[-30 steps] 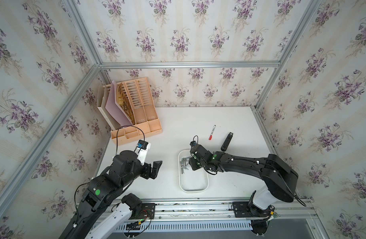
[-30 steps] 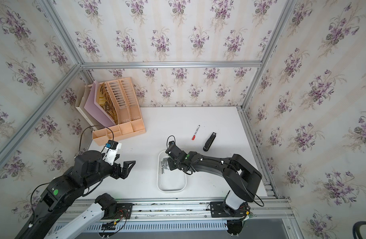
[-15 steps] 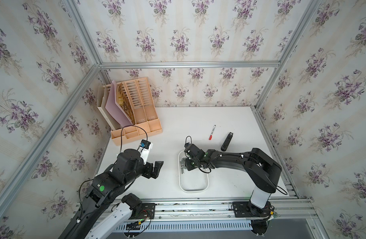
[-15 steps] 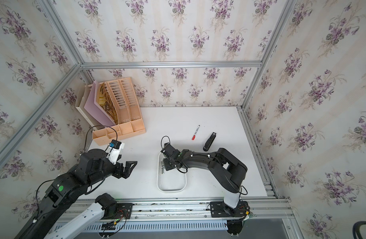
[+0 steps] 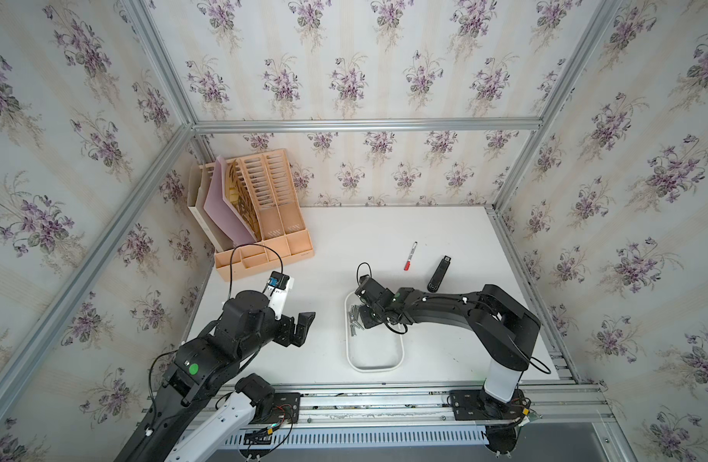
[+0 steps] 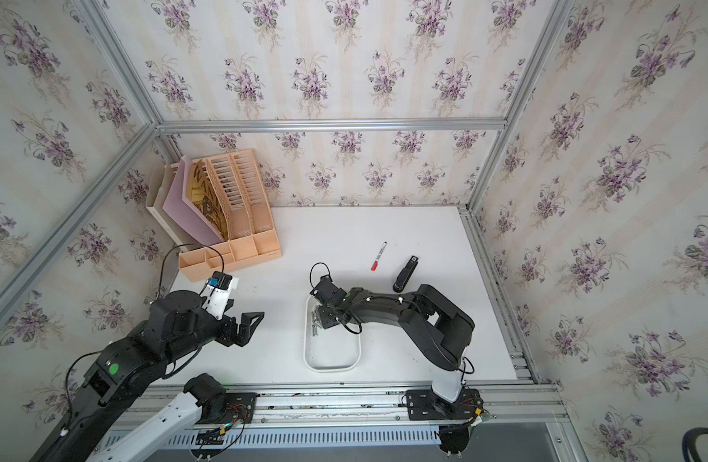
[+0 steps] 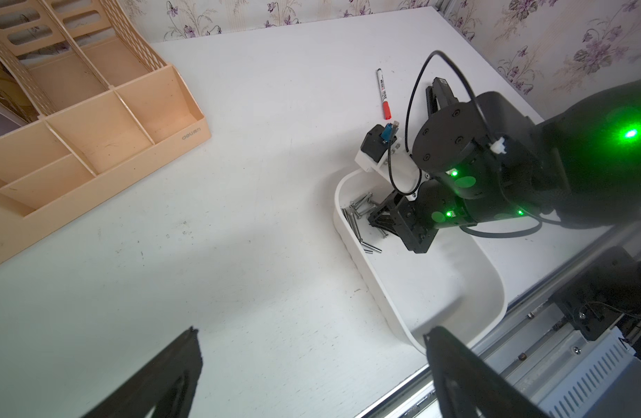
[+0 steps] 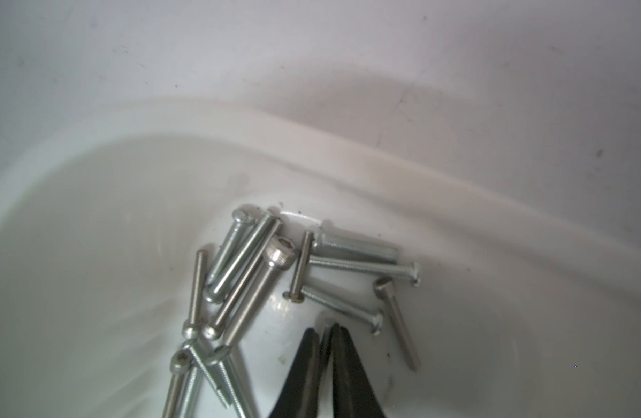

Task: Take out the screws from the storage box
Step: Pick up the screw from the storage box.

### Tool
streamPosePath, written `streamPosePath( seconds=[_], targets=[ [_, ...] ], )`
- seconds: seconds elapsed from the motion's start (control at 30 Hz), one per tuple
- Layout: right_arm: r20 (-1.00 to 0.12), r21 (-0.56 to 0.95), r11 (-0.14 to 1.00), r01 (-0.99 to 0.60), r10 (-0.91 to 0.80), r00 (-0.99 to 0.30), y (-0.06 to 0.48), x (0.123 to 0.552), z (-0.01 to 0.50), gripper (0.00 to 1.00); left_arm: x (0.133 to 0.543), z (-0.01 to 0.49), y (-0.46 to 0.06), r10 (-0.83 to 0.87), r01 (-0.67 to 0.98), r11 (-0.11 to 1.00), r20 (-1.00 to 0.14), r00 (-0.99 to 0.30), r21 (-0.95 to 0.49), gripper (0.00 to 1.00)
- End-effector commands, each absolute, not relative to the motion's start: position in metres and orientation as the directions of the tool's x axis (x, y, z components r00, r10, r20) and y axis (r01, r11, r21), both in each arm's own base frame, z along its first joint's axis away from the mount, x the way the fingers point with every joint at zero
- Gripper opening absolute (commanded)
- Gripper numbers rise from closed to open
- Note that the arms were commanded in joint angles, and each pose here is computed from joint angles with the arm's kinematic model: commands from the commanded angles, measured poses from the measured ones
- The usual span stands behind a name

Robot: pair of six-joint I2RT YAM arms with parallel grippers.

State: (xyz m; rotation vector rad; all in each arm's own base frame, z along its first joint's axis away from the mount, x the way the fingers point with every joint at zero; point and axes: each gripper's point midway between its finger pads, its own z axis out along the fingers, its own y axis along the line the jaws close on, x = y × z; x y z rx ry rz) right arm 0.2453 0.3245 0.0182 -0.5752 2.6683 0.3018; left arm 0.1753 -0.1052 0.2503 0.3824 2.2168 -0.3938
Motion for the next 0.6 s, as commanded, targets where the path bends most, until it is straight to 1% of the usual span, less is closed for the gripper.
streamPosePath(
  seconds=[0.0,0.2,0.33,0.47,0.57],
  targets=[
    [-0.419,0.085,0.903,-0.421,-0.351,-0.838,0.316,0.247,0.020,0.00,0.179,0.258,-0.107,0.125,0.404,0.902,-0.804,-0.581,-0.151,0.99],
    [-0.456,0.111,0.900,-0.421,-0.330,-0.826,0.317,0.248,0.035,0.00,0.179,0.257,-0.106,0.127,0.403,0.904,-0.806,-0.578,-0.146,0.99],
    [-0.530,0.153,0.888,-0.434,-0.297,-0.795,0.317,0.250,0.063,0.00,0.178,0.259,-0.106,0.124,0.404,0.902,-0.809,-0.574,-0.149,0.99],
    [-0.605,0.221,0.874,-0.433,-0.226,-0.764,0.311,0.250,0.094,0.00,0.179,0.258,-0.105,0.124,0.399,0.905,-0.808,-0.576,-0.145,0.99],
    [-0.640,0.270,0.878,-0.396,-0.144,-0.755,0.294,0.255,0.111,0.00,0.180,0.256,-0.106,0.129,0.400,0.905,-0.803,-0.582,-0.144,0.99]
  ],
)
